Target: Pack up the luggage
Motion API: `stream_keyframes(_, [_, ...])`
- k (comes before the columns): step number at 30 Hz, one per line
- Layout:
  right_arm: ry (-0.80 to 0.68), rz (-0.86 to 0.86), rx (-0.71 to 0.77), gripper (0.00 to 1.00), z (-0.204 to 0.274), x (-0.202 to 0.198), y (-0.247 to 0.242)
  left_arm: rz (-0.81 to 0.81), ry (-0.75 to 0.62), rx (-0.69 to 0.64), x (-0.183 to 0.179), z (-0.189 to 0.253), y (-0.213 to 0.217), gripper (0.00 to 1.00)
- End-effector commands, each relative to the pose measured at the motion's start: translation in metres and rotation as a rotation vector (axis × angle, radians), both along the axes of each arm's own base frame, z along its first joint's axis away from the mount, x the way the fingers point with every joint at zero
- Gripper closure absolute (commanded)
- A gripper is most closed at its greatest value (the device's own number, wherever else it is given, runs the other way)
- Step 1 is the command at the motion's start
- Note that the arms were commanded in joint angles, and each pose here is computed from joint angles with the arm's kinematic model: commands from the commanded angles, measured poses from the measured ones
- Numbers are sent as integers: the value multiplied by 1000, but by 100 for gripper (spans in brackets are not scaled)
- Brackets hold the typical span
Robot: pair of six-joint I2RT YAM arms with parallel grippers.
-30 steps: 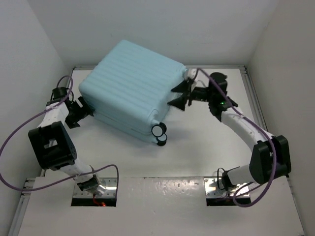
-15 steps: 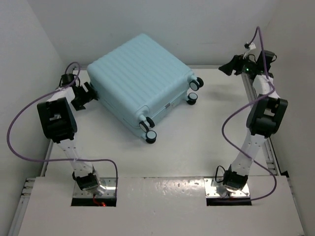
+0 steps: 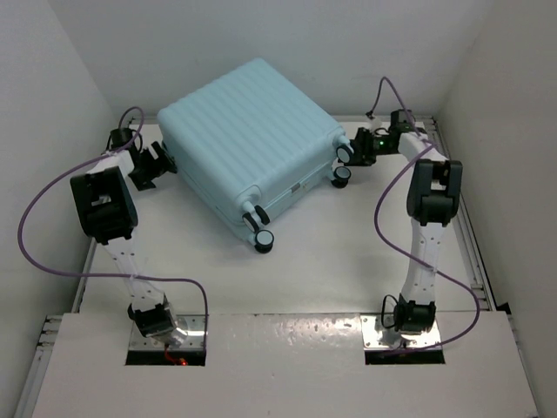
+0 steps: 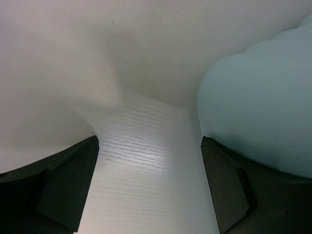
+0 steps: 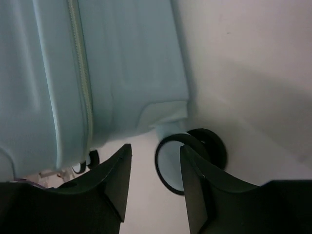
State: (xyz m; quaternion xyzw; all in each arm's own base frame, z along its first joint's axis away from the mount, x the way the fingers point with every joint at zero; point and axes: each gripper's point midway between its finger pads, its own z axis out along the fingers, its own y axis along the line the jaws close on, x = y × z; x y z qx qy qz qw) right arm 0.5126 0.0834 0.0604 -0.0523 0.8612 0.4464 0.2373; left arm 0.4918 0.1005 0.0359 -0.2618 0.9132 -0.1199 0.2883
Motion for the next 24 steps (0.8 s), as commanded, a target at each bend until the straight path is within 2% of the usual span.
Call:
stream_keyframes(1, [78, -65, 25, 55, 11, 6, 16, -132, -85, -62, 7, 22, -41, 8])
stream_keyframes(7, [216, -98, -10, 58, -36, -8, 38, -141, -45, -92, -51, 20, -60, 8])
stream_keyframes(9, [248, -118, -24, 60, -47, -13, 39, -144, -90, -78, -61, 37, -59, 8])
stream_keyframes(11, [228, -143, -10, 62, -48, -7, 34, -148, -86, -81, -76, 33, -61, 8])
stream_keyframes(16, [60, -273, 136, 65, -3, 37, 4, -167, -92, -56, -96, 36, -60, 8])
stream_keyframes(18, [-9, -308, 96, 65, 6, 53, -9, -158, -92, -56, -97, 36, -57, 8])
stream_keyframes(24, [74, -249, 77, 69, -23, 52, 12, -119, -62, -126, -96, 22, -63, 8])
